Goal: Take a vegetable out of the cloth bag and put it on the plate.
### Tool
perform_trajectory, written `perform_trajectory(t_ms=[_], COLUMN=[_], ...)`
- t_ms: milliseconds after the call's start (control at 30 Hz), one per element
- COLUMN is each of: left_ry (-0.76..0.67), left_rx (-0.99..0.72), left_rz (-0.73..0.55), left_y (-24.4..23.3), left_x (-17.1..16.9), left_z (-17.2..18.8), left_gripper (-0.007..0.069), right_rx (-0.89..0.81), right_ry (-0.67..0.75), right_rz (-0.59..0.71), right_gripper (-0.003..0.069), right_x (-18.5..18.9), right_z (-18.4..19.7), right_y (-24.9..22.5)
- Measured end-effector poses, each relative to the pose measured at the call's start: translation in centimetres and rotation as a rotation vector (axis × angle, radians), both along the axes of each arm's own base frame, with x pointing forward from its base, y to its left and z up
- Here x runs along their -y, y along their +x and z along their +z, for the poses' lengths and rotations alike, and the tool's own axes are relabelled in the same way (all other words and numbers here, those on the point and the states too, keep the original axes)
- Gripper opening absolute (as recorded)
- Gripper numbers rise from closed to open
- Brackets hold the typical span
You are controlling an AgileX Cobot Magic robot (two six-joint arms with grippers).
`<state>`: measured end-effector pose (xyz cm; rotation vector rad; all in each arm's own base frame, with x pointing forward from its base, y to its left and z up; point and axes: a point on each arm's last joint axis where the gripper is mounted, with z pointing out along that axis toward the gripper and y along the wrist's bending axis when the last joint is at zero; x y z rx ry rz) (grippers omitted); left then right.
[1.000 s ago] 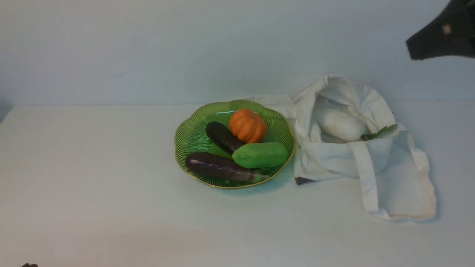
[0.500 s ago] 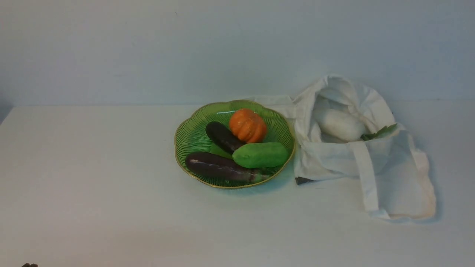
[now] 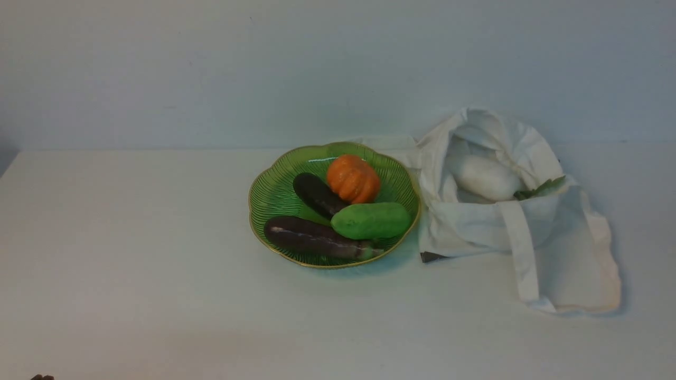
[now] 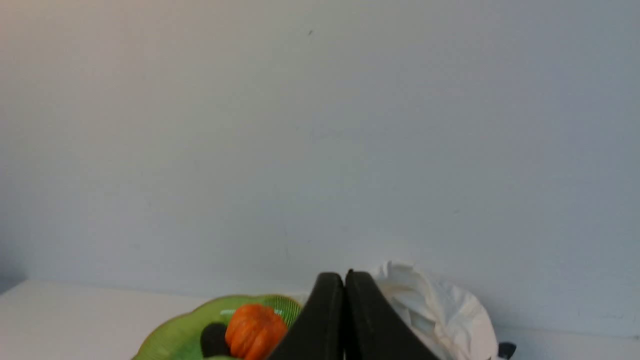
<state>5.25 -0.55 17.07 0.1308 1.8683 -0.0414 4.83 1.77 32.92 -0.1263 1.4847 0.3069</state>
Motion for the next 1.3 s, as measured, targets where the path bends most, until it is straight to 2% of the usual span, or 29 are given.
perform_trajectory(t_ms=[367, 833, 1033, 1300], left_ry=[0.0, 0.0, 0.0, 0.0], left_rx=[0.0, 0.0, 0.0, 0.0], left_rz=[0.0, 0.0, 0.0, 0.0], left_y=[0.0, 0.0, 0.0, 0.0], left_x=[0.0, 0.0, 0.0, 0.0], left_z=[0.0, 0.0, 0.0, 0.0], left_gripper=[-0.0005, -0.0005, -0.0005, -0.0005], right_rx=[-0.057, -0.083, -0.147, -0.2], right_ry=[0.005, -0.005, -0.122, -0.201], right_rz=[-0.013, -0.01, -0.048, -0.089], right_gripper=[-0.0015, -0.0015, -0.0015, -0.0015], right_x=[0.0, -0.1, 0.2, 0.7], right_z=[-2.7, -3.4, -7.4, -12.6], right_y=[0.9, 1.1, 1.6, 1.0])
